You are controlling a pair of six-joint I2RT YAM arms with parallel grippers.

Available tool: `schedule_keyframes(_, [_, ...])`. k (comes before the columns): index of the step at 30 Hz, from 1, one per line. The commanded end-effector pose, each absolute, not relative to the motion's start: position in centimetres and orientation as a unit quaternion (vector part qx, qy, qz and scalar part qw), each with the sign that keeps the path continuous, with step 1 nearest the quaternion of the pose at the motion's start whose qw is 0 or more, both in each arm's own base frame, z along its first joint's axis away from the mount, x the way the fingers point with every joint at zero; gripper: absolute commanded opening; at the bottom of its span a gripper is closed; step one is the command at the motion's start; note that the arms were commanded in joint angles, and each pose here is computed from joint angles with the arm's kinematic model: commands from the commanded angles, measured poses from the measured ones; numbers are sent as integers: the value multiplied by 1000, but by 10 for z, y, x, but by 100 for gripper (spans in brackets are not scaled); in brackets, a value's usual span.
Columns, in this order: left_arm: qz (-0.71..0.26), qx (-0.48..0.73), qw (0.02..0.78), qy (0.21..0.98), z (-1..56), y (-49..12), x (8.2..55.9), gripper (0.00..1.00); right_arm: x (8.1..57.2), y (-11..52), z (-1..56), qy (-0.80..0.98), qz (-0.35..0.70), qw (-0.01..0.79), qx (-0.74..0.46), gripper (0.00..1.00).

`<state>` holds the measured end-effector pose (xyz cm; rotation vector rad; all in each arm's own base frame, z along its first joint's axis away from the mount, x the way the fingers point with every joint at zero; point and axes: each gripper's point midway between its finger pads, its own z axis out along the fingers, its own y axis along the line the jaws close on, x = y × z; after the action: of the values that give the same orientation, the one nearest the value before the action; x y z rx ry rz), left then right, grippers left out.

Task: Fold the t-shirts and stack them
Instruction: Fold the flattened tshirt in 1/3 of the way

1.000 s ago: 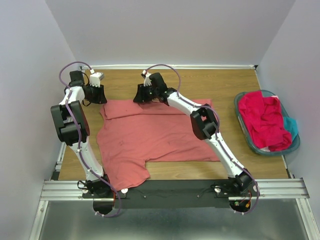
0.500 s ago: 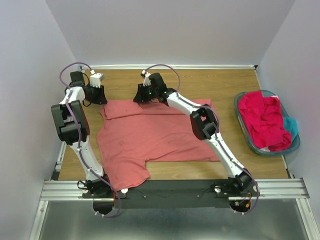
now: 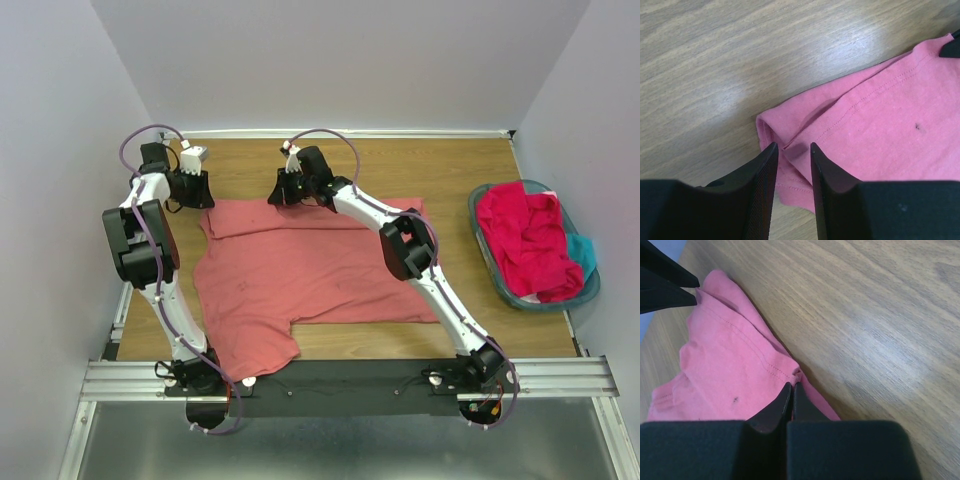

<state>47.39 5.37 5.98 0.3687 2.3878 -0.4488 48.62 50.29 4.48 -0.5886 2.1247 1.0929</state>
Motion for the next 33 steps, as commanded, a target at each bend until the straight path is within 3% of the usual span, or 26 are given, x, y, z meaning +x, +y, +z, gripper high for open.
schedule_keyframes(1, [-182, 140, 345, 910, 62, 56, 482, 40, 481, 514, 69, 793, 440, 345, -241, 4])
schedule_keyframes(13, [-187, 138, 342, 910, 59, 56, 483, 28, 476, 515, 78, 788, 447, 343, -248, 1])
schedule_keyframes(20, [-180, 144, 350, 908, 68, 57, 482, 0, 473, 515, 90, 784, 453, 343, -250, 0])
schedule_keyframes(33, [-159, 186, 362, 900, 86, 54, 460, 0, 455, 505, 104, 779, 455, 333, -275, 1])
